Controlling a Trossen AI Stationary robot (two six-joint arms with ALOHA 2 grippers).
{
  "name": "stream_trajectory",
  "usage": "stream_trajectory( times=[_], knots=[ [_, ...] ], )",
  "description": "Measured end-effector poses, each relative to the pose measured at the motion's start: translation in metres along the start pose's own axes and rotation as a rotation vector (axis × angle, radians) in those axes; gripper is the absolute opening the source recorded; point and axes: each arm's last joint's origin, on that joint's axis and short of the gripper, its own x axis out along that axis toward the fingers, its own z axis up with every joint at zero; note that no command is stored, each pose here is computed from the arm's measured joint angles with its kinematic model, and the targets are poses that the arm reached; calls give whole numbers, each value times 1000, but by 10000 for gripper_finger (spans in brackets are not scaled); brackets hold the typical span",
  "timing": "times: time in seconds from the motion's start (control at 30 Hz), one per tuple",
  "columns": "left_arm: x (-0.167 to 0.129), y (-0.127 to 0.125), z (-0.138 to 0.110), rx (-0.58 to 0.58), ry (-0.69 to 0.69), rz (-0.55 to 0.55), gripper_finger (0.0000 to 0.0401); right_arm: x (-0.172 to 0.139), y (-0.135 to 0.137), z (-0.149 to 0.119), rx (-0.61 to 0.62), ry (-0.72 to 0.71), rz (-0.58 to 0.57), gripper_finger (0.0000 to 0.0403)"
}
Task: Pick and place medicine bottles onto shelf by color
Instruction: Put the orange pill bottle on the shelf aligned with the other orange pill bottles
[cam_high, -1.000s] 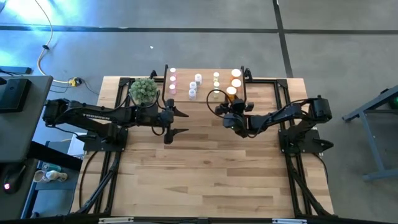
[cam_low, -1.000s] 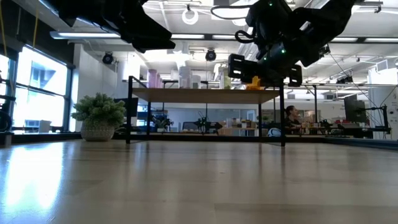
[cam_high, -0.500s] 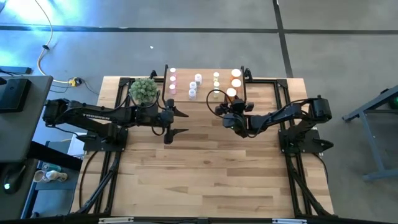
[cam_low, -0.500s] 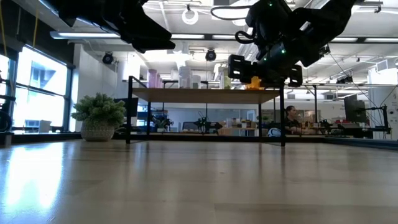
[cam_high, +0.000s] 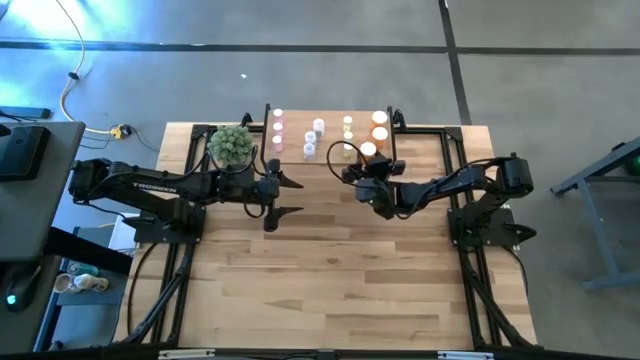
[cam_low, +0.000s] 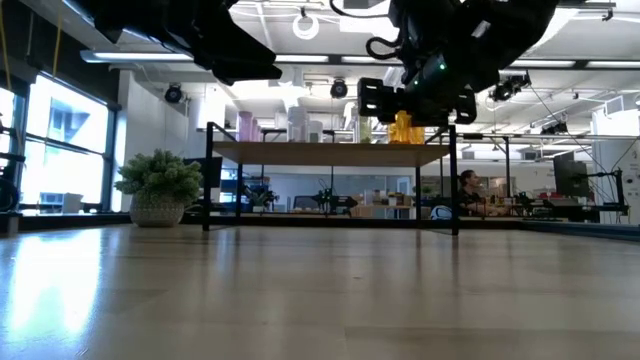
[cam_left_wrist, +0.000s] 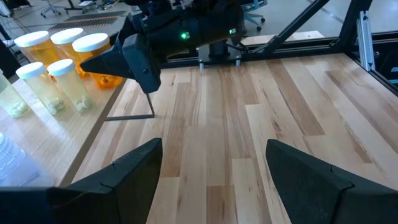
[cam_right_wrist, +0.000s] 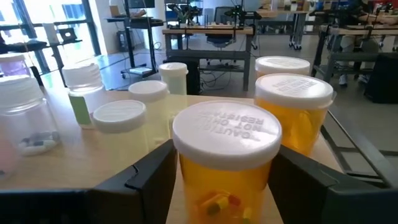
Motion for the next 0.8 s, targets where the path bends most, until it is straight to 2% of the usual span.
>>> stream_trajectory(
  times=[0.8],
  knots=[
    [0, 0, 0, -2, 0, 0, 278, -4, -2, 8, -18, -29, -36, 222]
  ],
)
